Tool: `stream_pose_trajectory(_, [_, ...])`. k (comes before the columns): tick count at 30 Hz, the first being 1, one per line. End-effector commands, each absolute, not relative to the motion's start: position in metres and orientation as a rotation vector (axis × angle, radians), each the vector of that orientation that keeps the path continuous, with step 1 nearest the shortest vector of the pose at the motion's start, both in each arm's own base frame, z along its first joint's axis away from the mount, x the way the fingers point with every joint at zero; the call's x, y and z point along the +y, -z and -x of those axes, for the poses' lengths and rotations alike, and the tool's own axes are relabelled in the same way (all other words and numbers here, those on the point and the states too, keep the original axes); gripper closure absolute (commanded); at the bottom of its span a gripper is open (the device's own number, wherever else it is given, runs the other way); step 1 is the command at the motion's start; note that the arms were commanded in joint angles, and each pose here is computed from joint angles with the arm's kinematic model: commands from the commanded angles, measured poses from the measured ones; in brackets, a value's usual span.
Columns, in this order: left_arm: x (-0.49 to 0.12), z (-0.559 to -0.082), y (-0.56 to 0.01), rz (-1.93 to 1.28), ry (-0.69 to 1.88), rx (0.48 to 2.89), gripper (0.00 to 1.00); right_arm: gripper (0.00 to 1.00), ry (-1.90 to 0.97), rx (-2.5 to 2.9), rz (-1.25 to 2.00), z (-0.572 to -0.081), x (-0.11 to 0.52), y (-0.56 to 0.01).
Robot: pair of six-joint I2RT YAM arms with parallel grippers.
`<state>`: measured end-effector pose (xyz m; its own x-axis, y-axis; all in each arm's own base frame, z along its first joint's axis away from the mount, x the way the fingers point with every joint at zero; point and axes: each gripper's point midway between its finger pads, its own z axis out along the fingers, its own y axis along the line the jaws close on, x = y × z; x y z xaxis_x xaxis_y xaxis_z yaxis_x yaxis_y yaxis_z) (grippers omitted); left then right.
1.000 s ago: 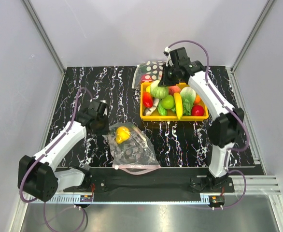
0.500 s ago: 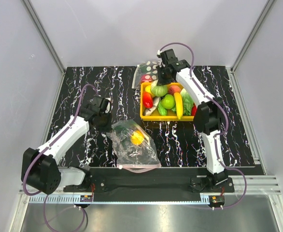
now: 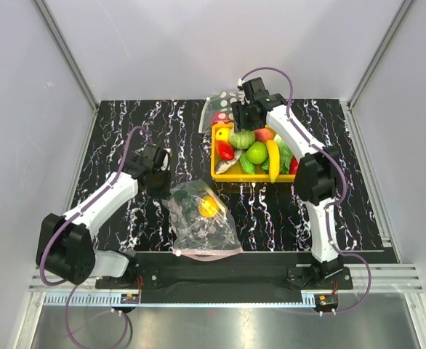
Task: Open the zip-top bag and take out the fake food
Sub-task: Place the fake vegetable in the bin.
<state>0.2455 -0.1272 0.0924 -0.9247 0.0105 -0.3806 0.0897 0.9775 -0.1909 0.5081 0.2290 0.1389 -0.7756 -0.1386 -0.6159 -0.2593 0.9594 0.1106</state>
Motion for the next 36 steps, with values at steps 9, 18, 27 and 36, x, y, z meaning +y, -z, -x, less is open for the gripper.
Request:
stream_pose_trajectory(9, [-0.132,-0.265,-0.095,-0.049,0.340,2.720,1.00,0.16,-0.401,2.340,0.300,-0.504,0.246,-0.203])
stream_pose_trajectory(18, [-0.105,-0.265,-0.088,0.147,0.333,2.742,1.00,0.09,-0.441,2.227,0.335,-0.488,0.243,-0.262])
stream_pose_trajectory(27, [-0.083,-0.275,-0.088,0.302,0.390,2.728,1.00,0.25,-0.651,2.238,0.705,-0.359,0.316,-0.268])
stream_pose_trajectory(36, [-0.063,-0.288,-0.080,0.459,0.442,2.722,1.00,0.58,-0.893,2.310,0.922,-0.229,0.353,-0.243])
